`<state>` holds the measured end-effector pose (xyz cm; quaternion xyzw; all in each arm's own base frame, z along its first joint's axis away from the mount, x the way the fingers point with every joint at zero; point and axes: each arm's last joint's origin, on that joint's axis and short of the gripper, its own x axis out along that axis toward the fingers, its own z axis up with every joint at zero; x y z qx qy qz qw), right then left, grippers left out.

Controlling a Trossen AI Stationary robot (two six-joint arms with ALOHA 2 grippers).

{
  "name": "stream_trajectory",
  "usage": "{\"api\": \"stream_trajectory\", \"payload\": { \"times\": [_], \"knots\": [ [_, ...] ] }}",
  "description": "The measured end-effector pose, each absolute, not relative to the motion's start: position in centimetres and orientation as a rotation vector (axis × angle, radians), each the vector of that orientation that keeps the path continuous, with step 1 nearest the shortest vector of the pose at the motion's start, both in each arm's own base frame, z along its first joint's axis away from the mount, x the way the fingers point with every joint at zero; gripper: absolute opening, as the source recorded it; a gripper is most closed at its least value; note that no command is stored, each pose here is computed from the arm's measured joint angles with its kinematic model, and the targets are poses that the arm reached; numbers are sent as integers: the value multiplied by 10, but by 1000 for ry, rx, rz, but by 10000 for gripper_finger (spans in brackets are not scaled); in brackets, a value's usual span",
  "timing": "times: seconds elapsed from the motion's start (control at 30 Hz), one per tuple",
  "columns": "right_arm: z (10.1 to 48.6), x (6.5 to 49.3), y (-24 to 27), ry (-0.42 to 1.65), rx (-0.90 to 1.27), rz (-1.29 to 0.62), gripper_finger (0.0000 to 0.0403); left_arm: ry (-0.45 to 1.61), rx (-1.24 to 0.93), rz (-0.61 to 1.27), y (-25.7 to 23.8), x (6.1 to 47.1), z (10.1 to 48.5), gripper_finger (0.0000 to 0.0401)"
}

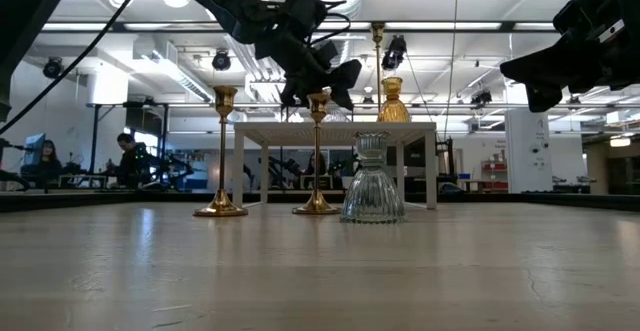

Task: Pick & Place candle stick holders
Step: Put the transparent glass candle holder on the shelf

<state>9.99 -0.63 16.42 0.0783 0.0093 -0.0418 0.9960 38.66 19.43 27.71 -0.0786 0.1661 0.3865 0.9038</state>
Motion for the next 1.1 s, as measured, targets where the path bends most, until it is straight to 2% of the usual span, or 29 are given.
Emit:
{"api": "stream_trajectory", "payload": {
  "times": [0.3, 1.1],
  "knots": [
    [164, 100, -6, 19, 157, -84, 8, 357, -144, 791, 194, 386, 277, 256],
    [164, 100, -6, 19, 157, -83, 8, 419, -5, 920, 174, 383, 288, 252]
  ]
}}
